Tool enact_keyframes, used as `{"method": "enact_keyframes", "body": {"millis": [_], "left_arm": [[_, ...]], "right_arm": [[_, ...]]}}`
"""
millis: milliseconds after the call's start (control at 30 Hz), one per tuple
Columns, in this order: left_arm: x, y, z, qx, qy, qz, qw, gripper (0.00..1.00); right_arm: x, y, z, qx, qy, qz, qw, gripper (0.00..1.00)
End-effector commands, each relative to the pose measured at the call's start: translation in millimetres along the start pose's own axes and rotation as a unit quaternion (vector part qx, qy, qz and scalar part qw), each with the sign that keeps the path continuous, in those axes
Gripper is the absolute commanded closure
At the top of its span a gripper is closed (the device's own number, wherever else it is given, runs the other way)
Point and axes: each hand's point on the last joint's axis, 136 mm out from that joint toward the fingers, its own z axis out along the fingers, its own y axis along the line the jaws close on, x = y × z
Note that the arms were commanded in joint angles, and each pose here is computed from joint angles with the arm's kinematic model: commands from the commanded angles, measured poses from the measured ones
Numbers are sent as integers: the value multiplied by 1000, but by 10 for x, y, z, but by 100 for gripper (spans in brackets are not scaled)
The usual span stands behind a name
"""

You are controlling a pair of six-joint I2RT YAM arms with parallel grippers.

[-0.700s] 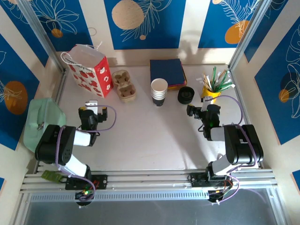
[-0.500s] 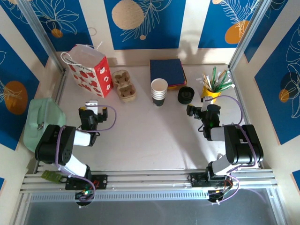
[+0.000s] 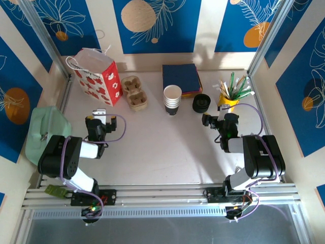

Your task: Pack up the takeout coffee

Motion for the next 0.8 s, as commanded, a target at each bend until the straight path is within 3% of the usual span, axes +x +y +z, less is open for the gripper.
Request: {"method": "enact_keyframes", "body": {"millis": [0, 233, 433, 767], "left_arm": [[-95, 4, 23, 5, -14, -11, 1000, 1], [-156, -167, -59, 43, -30, 16, 998, 1], [-337, -106, -259, 25, -47, 18, 998, 1], [-887, -202, -810, 8, -67, 10, 998, 1]], "right_arm": [[-147, 27, 28, -9, -20, -5, 1000, 1], [-165, 110, -13, -12, -32, -26, 999, 1], [-289, 92, -168, 10, -46, -25, 999, 1], [-652, 56, -824, 39, -16, 101, 994, 1]]}}
